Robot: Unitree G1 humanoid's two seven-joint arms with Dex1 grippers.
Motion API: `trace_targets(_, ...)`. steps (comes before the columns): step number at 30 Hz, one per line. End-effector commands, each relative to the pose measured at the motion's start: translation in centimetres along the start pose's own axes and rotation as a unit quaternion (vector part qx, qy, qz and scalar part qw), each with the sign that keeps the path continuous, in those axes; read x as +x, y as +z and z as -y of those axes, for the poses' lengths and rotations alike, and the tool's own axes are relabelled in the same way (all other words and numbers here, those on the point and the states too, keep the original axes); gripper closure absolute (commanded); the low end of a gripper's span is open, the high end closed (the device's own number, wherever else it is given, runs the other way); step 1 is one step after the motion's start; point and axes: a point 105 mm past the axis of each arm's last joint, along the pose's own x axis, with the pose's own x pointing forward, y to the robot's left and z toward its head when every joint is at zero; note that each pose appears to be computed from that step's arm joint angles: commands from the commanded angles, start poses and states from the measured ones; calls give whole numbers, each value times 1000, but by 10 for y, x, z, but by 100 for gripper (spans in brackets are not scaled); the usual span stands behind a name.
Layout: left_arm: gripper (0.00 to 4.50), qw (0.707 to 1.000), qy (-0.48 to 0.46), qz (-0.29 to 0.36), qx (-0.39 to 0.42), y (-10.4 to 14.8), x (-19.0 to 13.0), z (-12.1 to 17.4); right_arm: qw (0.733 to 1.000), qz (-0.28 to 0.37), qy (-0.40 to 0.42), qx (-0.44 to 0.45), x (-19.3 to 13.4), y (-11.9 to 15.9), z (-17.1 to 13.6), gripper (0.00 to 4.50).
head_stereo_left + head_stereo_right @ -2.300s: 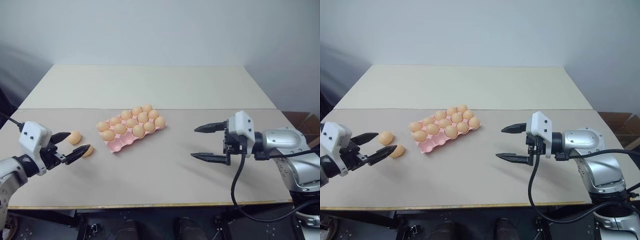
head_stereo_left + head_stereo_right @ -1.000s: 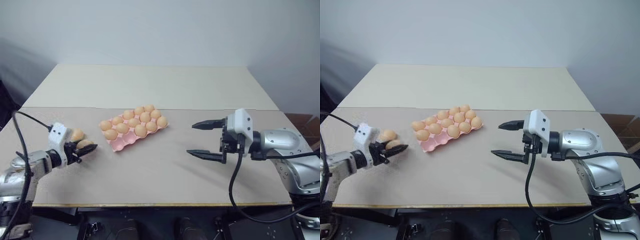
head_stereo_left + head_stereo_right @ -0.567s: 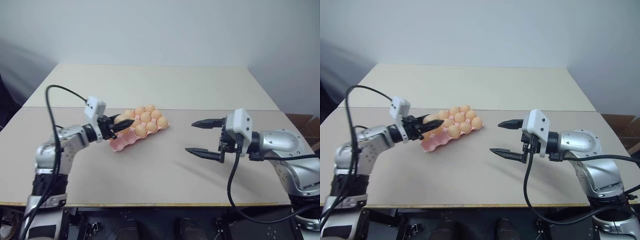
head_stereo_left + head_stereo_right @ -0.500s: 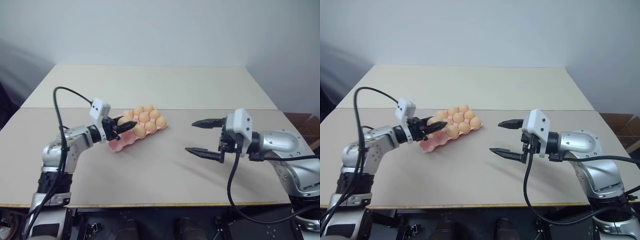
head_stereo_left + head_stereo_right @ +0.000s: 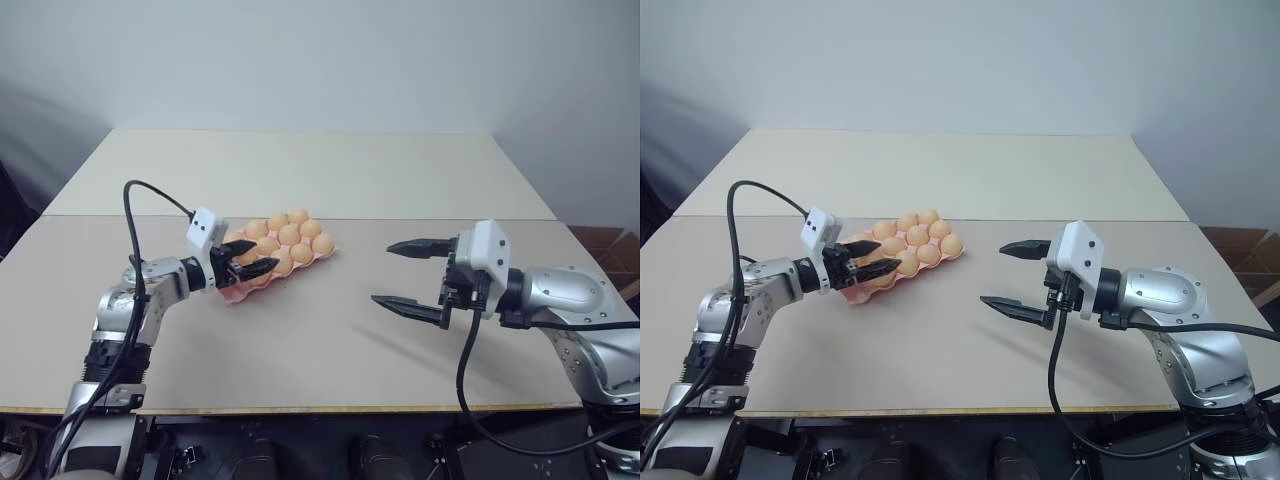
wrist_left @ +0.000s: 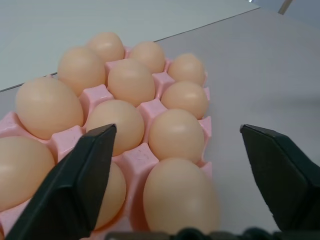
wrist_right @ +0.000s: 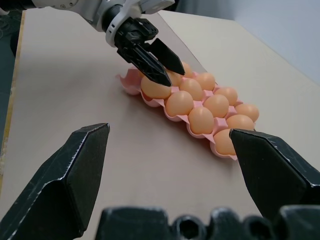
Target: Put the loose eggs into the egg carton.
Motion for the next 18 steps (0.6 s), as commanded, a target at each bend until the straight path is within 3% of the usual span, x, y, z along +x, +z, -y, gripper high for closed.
trace_targets(1,4,998,23,46,37,29,-21,-7,1000,16,-3,-16,-3,11,1,0)
trace_targets(9,4,991,83,75,77,51,-94,-16,1000,23,11,-18,0,10,3,0)
trace_targets(15,4,987,109,65,101,44,-146,6,999,24,20,-10,-2,7,9,0)
trace_targets(18,4,985,139,33,101,26,-179,19,999,15,30,1,-6,-1,11,0)
